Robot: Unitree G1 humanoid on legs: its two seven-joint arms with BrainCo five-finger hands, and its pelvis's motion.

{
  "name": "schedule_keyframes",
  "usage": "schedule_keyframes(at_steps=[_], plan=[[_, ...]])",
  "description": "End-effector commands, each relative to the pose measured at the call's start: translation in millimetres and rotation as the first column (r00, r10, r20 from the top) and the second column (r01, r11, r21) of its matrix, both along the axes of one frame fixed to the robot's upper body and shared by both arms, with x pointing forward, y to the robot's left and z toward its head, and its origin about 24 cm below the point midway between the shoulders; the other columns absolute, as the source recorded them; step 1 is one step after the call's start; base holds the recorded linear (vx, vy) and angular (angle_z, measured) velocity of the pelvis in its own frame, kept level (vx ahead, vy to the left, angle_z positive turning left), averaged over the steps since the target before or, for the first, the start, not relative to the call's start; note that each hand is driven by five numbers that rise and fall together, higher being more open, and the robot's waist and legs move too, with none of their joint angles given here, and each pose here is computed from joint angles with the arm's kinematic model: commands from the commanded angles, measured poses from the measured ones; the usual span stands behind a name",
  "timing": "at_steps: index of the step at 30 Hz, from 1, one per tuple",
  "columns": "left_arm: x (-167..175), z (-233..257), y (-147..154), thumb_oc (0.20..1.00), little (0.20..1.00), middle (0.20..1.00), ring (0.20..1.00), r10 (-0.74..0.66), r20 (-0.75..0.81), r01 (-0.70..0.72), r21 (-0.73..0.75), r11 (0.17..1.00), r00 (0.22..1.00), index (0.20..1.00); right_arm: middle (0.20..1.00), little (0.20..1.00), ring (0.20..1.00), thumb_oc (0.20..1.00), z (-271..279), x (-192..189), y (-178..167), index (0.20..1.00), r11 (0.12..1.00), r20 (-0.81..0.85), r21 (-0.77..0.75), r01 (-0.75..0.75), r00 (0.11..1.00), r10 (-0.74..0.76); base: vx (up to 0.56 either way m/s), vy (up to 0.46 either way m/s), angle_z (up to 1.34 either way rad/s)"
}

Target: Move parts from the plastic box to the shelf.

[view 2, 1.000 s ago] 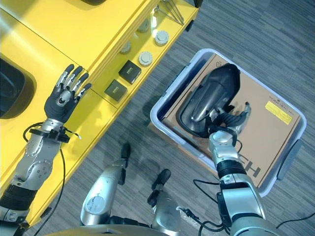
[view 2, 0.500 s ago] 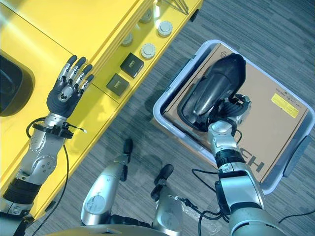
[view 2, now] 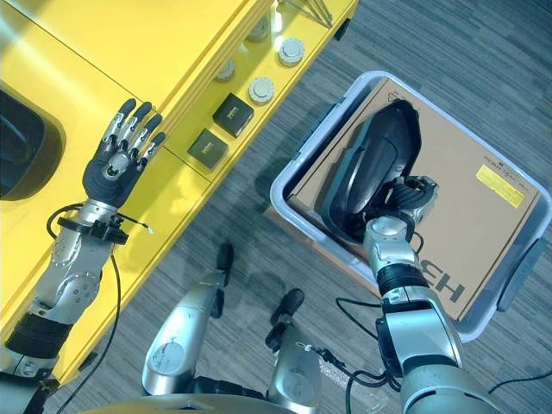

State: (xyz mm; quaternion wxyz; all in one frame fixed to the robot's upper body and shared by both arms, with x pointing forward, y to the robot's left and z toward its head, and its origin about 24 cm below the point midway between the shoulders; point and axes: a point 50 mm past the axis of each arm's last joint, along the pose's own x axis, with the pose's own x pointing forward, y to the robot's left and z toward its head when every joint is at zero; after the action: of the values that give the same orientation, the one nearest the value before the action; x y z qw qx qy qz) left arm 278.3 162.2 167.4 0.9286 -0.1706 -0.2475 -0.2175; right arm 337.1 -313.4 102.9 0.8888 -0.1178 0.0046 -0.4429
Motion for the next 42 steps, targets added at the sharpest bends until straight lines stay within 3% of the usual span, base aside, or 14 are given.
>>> schedule_keyframes(at_steps=[1,8,15,20,24,29,42], plan=[[-8.2,7.9,1.4,1.0,1.0,1.0,1.0,-0.01,0.081,0.013,-0.033,0.999,0.997,1.0,0.2,0.2,0.2,0.2,34.9,0.3,-2.5,0.2,0.996,0.18,-0.084,-0.008,0.983,0.023,0.0,0.0,0.0],[-18.7,3.3,2.1,1.0,1.0,1.0,1.0,-0.017,0.054,0.015,0.048,0.999,0.998,1.0,0.2,0.2,0.2,0.2,77.2,-20.0,33.5,0.2,0.973,0.431,-0.21,-0.097,0.884,0.181,0.05,-0.012,-0.01],[-13.7,8.3,-4.5,1.0,1.0,1.0,1.0,-0.049,-0.008,0.049,0.101,0.994,0.999,1.0,0.2,0.2,0.2,0.2,106.4,-36.1,55.9,0.2,0.927,0.518,-0.329,-0.177,0.787,0.334,0.1,0.017,-0.14],[7.3,-3.6,-28.3,1.0,1.0,1.0,1.0,-0.096,-0.221,0.12,0.101,0.988,0.971,1.0,0.2,0.2,0.2,0.2,111.6,-30.7,73.5,0.2,0.886,0.478,-0.39,-0.25,0.768,0.427,0.15,0.022,-0.15],[19.1,-9.1,-44.5,1.0,1.0,1.0,1.0,-0.103,-0.258,0.145,0.15,0.978,0.961,1.0,0.2,0.2,0.2,0.2,107.7,-25.0,80.4,0.2,0.869,0.432,-0.396,-0.296,0.775,0.46,0.12,0.006,-0.17],[36.3,-23.7,-87.6,1.0,1.0,1.0,1.0,-0.158,-0.389,0.247,0.19,0.95,0.908,1.0,0.2,0.2,0.2,0.2,95.4,-9.9,95.4,0.2,0.849,0.377,-0.349,-0.397,0.769,0.515,0.1,-0.013,-0.18],[40.7,-29.5,-130.3,1.0,1.0,1.0,1.0,-0.222,-0.419,0.337,0.225,0.914,0.88,1.0,0.2,0.2,0.2,0.2,80.1,4.1,130.7,0.2,0.796,0.318,-0.301,-0.524,0.732,0.602,0.03,-0.012,-0.09]])
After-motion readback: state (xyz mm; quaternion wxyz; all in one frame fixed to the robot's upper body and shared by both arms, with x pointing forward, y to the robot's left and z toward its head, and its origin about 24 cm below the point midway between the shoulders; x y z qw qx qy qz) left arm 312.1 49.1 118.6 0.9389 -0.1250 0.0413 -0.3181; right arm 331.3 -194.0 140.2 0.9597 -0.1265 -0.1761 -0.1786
